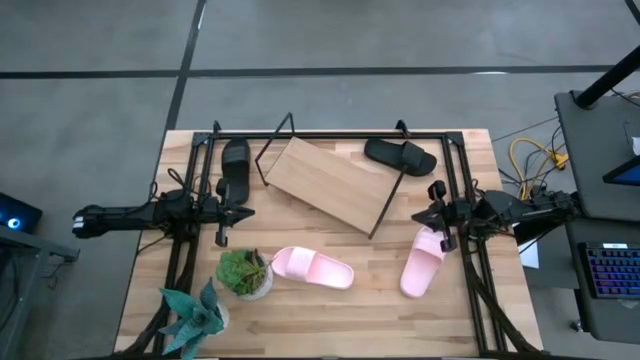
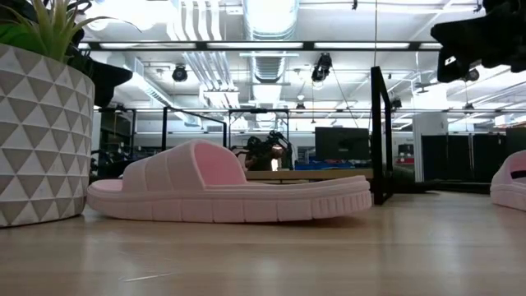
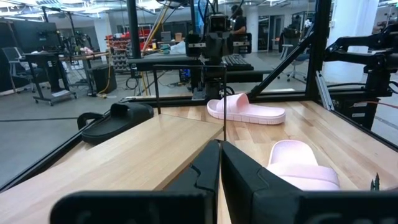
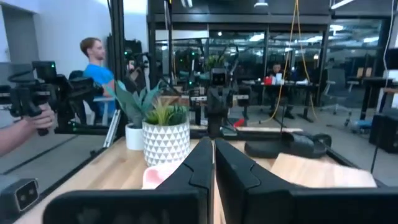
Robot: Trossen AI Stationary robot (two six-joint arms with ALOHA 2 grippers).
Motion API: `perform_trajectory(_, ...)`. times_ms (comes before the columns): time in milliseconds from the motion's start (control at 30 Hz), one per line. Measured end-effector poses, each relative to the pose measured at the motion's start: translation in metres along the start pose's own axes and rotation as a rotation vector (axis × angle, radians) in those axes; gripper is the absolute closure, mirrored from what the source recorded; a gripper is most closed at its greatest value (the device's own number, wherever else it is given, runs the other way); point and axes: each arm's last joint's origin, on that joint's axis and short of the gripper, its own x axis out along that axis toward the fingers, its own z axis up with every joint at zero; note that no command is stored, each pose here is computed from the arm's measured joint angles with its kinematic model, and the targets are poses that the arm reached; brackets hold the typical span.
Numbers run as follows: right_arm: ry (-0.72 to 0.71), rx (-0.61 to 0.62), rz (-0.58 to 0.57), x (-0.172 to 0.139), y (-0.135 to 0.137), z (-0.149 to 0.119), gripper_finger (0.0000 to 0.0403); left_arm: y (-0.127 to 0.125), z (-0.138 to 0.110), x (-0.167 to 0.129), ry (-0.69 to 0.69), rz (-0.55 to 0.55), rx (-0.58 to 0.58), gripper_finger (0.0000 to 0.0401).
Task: Pick and place slides into the shelf
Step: Put the right pink slide on the shelf
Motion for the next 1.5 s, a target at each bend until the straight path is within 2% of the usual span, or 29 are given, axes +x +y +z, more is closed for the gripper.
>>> perform_trajectory(100, -0.060, 0.013, -0.002, 0.000, 0.000, 0.006, 0.0394, 0.000, 0.002, 0.000, -0.022, 0.002, 0.012, 0.0401)
perform_trajectory(233, -0.105, -0.006, -0.002, 0.000, 0.000, 0.015, 0.0381, 0.001, 0.015, -0.001, -0.158, 0.019, 0.062, 0.0401)
perform_trajectory(333, -0.084, -0.060, -0.003, 0.002, 0.000, 0.024, 0.0354, 0.002, 0.028, -0.004, -0.291, 0.032, 0.079, 0.0401)
perform_trajectory(433, -0.051, -0.118, -0.002, 0.006, 0.000, 0.036, 0.0318, 0.002, 0.032, -0.005, -0.334, 0.039, 0.135, 0.0394)
perform_trajectory(567, 0.021, -0.149, 0.005, 0.017, 0.000, 0.058, 0.0263, 0.002, 0.032, -0.004, -0.325, 0.048, 0.189, 0.0354)
perform_trajectory(667, 0.122, -0.124, 0.013, 0.028, 0.000, 0.078, 0.0227, 0.002, 0.032, -0.004, -0.319, 0.059, 0.215, 0.0310)
perform_trajectory(733, 0.135, -0.044, 0.006, 0.036, 0.000, 0.098, 0.0213, 0.002, 0.032, -0.003, -0.321, 0.059, 0.215, 0.0284)
perform_trajectory(833, 0.165, -0.038, 0.034, 0.048, 0.002, 0.120, 0.0206, 0.002, 0.035, -0.003, -0.348, 0.063, 0.212, 0.0257)
perform_trajectory(933, 0.281, -0.035, 0.012, 0.057, 0.005, 0.134, 0.0208, 0.002, 0.035, -0.002, -0.346, 0.063, 0.211, 0.0243)
perform_trajectory(1033, 0.433, 0.019, -0.034, 0.063, 0.010, 0.141, 0.0212, 0.002, 0.033, -0.001, -0.330, 0.060, 0.210, 0.0239)
perform_trajectory(1267, 0.735, 0.096, -0.223, 0.070, 0.030, 0.135, 0.0213, 0.002, 0.030, 0.002, -0.295, 0.054, 0.211, 0.0239)
perform_trajectory(1367, 0.827, 0.155, -0.226, 0.074, 0.047, 0.130, 0.0213, 0.002, 0.032, 0.003, -0.308, 0.056, 0.211, 0.0239)
perform_trajectory(1500, 0.934, 0.170, -0.224, 0.080, 0.075, 0.123, 0.0213, 0.002, 0.031, 0.004, -0.294, 0.053, 0.211, 0.0239)
